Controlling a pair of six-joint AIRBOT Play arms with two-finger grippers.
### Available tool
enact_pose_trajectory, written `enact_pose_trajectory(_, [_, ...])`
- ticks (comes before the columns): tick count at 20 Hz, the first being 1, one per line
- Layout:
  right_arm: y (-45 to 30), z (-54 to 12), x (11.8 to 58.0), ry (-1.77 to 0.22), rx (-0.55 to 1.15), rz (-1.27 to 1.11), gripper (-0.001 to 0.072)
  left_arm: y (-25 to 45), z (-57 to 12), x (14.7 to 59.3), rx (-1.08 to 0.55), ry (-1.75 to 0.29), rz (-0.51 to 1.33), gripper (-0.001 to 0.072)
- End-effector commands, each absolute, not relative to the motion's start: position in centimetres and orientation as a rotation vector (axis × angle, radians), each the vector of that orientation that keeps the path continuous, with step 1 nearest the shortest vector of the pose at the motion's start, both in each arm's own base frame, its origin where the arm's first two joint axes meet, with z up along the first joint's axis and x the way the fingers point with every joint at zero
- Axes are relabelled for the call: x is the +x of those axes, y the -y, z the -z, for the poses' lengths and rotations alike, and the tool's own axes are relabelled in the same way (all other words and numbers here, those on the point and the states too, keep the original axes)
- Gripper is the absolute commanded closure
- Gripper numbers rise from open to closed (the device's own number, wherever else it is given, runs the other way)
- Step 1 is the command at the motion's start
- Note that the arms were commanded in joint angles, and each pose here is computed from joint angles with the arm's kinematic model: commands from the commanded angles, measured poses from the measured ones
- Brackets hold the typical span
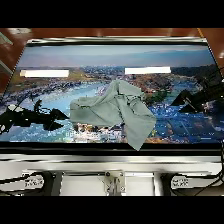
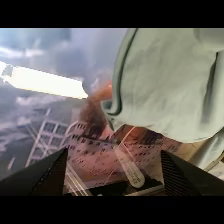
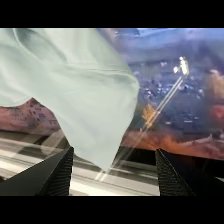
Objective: Fold the shirts.
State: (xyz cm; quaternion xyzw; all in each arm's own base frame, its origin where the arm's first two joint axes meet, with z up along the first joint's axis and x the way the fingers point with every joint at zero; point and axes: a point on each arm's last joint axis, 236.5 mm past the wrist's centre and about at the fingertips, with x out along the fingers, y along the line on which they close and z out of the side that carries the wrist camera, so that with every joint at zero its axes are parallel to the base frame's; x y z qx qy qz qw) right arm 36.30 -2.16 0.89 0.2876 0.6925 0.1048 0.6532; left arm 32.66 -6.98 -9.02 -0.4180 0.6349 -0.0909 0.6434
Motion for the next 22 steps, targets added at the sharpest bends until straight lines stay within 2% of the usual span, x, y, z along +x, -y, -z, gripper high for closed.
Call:
enact_pose_trajectory(1, [2.1, -0.5, 37.1, -1.532, 0.66, -0.209, 0.0083, 9.5, 10.5, 33.5, -0.991, -1.439, 0.243, 0.0003])
enact_pose_trajectory(3, [1.7, -0.5, 37.3, -1.532, 0.653, -0.214, 0.0082, 10.6, 10.9, 34.4, -1.043, -1.418, 0.236, 0.0008])
enact_pose_trajectory(4, [1.5, -0.5, 37.4, -1.532, 0.652, -0.213, 0.0083, 11.0, 11.0, 35.0, -1.062, -1.403, 0.229, 0.0065])
enact_pose_trajectory(6, [1.4, -0.3, 37.6, -1.53, 0.645, -0.198, 0.0082, 11.3, 11.1, 35.8, -1.085, -1.374, 0.209, 0.0334])
enact_pose_trajectory(8, [2.2, 0.6, 37.3, -1.554, 0.576, -0.144, 0.0082, 11.3, 11.2, 36.0, -1.094, -1.369, 0.205, 0.0506])
enact_pose_trajectory(9, [2.6, 1.2, 36.9, -1.573, 0.533, -0.121, 0.0081, 11.3, 11.2, 35.9, -1.094, -1.372, 0.208, 0.0636])
enact_pose_trajectory(10, [2.7, 1.9, 36.4, -1.594, 0.511, -0.107, 0.008, 11.4, 11.1, 35.8, -1.083, -1.373, 0.224, 0.0672])
enact_pose_trajectory(15, [1.0, 7.2, 32.1, -1.714, 0.577, -0.115, 0.0072, 11.7, 9.0, 35.9, -1.022, -1.328, 0.3, 0.0673])
enact_pose_trajectory(19, [-1.3, 10.0, 33.8, -1.589, 0.726, -0.101, 0.0075, 11.5, 6.2, 36.6, -0.978, -1.251, 0.337, 0.0673])
enact_pose_trajectory(22, [-2.0, 11.8, 33.0, -1.602, 0.647, -0.096, 0.0074, 11.7, 4.7, 36.5, -0.955, -1.221, 0.368, 0.0673])
